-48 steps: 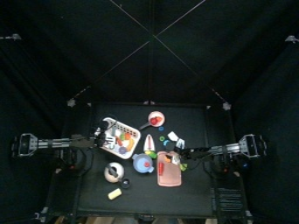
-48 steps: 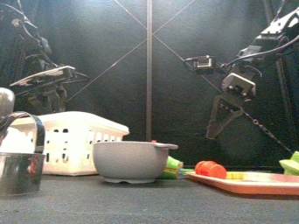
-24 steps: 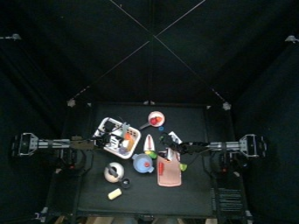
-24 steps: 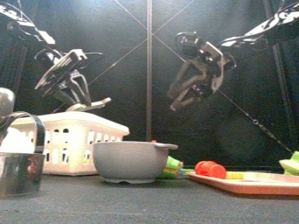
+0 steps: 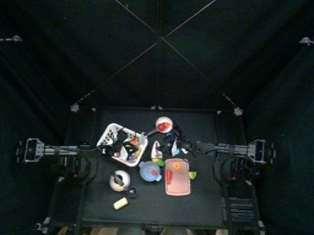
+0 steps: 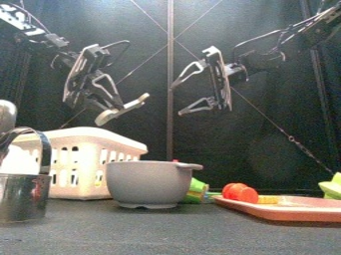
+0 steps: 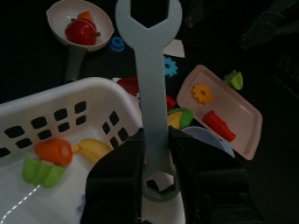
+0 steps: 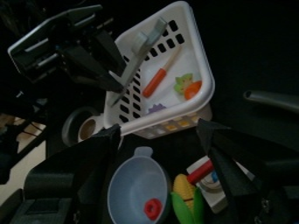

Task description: Hand over wrench

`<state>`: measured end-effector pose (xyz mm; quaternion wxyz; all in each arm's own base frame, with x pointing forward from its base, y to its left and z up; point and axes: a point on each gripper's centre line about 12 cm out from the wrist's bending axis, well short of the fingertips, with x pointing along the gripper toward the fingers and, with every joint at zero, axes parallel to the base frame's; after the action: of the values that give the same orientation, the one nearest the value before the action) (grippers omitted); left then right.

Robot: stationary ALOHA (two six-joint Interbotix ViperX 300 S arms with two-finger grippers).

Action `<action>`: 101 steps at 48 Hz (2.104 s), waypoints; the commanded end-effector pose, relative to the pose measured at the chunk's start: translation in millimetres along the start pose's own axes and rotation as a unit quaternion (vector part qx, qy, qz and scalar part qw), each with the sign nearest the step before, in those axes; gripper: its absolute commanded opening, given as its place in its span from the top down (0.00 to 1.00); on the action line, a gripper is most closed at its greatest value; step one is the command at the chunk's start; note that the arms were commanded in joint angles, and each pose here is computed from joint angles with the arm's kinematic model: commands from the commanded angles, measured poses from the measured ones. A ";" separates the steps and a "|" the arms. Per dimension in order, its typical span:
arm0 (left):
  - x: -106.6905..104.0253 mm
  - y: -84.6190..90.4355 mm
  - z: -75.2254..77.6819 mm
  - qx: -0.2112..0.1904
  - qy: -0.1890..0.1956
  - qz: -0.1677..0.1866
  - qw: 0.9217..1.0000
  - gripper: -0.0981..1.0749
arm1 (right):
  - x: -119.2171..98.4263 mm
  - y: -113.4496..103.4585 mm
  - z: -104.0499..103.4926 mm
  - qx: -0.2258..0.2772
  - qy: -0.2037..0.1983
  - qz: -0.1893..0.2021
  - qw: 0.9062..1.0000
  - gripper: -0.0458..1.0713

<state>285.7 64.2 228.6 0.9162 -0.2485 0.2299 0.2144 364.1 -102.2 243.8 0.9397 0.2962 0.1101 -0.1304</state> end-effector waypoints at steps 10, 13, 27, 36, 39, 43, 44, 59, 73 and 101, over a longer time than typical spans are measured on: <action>22.5 -1.9 24.1 0.005 -0.011 0.014 1.000 0.46 | 19.4 0.3 33.1 0.045 -0.057 0.016 0.997 0.07; 27.7 -3.2 25.2 0.004 -0.008 0.015 1.000 0.46 | 23.2 0.0 33.9 0.043 -0.058 0.019 0.997 0.07; 47.1 -17.1 36.3 0.005 -0.007 0.006 1.000 0.46 | 39.8 -22.2 33.6 0.053 -0.056 -0.005 0.997 0.07; 58.1 -25.1 37.6 0.010 -0.002 0.002 1.000 0.46 | 43.2 -24.2 36.7 0.052 -0.058 -0.006 0.997 0.08; 58.5 -25.0 37.3 0.010 -0.002 0.002 1.000 0.46 | 43.0 -25.1 36.5 0.052 -0.058 -0.007 0.997 0.10; 58.2 -23.4 38.1 0.009 -0.002 0.006 1.000 0.46 | 42.8 -26.1 36.4 0.056 -0.059 -0.009 0.997 0.14; 58.2 -23.4 38.1 0.009 -0.002 0.006 1.000 0.46 | 42.8 -26.2 36.3 0.056 -0.058 -0.009 0.997 0.16; 58.4 -20.8 41.7 0.008 -0.007 0.009 1.000 0.43 | 43.3 -30.1 35.2 0.068 -0.059 -0.015 0.996 0.41; 58.5 -20.6 40.5 0.022 -0.007 0.008 1.000 0.28 | 42.6 -30.8 34.2 0.072 -0.058 -0.016 0.996 0.55; 15.1 -6.1 35.5 0.105 -0.042 0.006 0.994 0.25 | 19.6 -27.1 35.0 0.096 -0.070 -0.016 0.993 0.56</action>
<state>318.7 83.8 237.5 0.9379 -0.1504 0.2330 0.2082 382.8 -146.0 232.7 0.9096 0.3698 0.0633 -0.1787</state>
